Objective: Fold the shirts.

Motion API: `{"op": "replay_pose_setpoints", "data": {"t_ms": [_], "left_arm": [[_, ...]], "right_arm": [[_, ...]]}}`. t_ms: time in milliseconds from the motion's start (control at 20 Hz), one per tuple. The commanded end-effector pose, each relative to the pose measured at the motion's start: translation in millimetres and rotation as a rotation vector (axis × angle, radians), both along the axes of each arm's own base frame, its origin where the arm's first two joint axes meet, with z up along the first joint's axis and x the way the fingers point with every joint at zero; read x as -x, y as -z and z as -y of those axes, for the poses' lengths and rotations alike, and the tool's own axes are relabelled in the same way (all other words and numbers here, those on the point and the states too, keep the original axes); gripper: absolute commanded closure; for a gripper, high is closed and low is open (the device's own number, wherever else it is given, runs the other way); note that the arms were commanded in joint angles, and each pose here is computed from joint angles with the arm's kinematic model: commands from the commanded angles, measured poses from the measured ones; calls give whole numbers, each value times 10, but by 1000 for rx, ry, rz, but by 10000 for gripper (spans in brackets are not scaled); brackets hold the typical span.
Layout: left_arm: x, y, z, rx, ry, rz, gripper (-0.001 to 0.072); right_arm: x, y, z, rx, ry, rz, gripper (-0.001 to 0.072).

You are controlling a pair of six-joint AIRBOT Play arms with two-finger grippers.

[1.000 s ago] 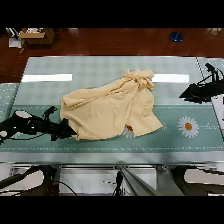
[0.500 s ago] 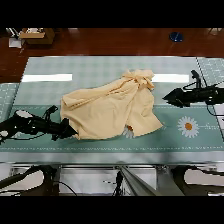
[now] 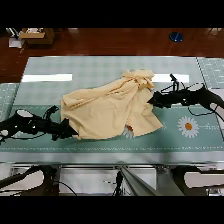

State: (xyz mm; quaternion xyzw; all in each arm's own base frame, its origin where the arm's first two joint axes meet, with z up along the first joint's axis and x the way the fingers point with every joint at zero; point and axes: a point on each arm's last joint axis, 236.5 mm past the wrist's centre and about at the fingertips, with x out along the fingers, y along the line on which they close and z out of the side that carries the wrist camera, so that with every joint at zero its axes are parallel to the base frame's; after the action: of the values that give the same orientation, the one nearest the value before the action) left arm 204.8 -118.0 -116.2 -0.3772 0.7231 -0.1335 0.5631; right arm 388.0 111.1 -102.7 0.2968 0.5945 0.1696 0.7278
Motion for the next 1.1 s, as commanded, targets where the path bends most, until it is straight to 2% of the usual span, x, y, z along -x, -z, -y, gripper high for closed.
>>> {"op": "replay_pose_setpoints", "data": {"t_ms": [0,100,250,400,500,600,750,950,1050], "left_arm": [[-117,-107,6,14,16,43,683],[-363,-354,-33,11,85,192,684],[-1079,-1259,-157,-63,84,536,684],[-1607,-2880,-203,-129,34,1001,684],[-1629,-4185,-240,-195,-33,1349,684],[-1300,-5377,-243,-262,-90,1662,684],[-416,-6593,-97,-317,-111,2010,684],[705,-7256,93,-385,-116,2276,684],[1066,-7300,26,-415,-209,2268,684]], "right_arm": [[-105,13,-157,3,16,19,681],[-183,-326,-99,-16,-46,80,681],[-347,-1345,246,-7,-91,274,682],[-406,-2794,603,46,13,577,681],[-202,-3905,681,125,61,852,682],[178,-4915,626,207,97,1122,681],[988,-6212,488,237,204,1473,682],[2044,-7053,529,398,360,1703,682],[2456,-7150,567,483,418,1721,682]]}}
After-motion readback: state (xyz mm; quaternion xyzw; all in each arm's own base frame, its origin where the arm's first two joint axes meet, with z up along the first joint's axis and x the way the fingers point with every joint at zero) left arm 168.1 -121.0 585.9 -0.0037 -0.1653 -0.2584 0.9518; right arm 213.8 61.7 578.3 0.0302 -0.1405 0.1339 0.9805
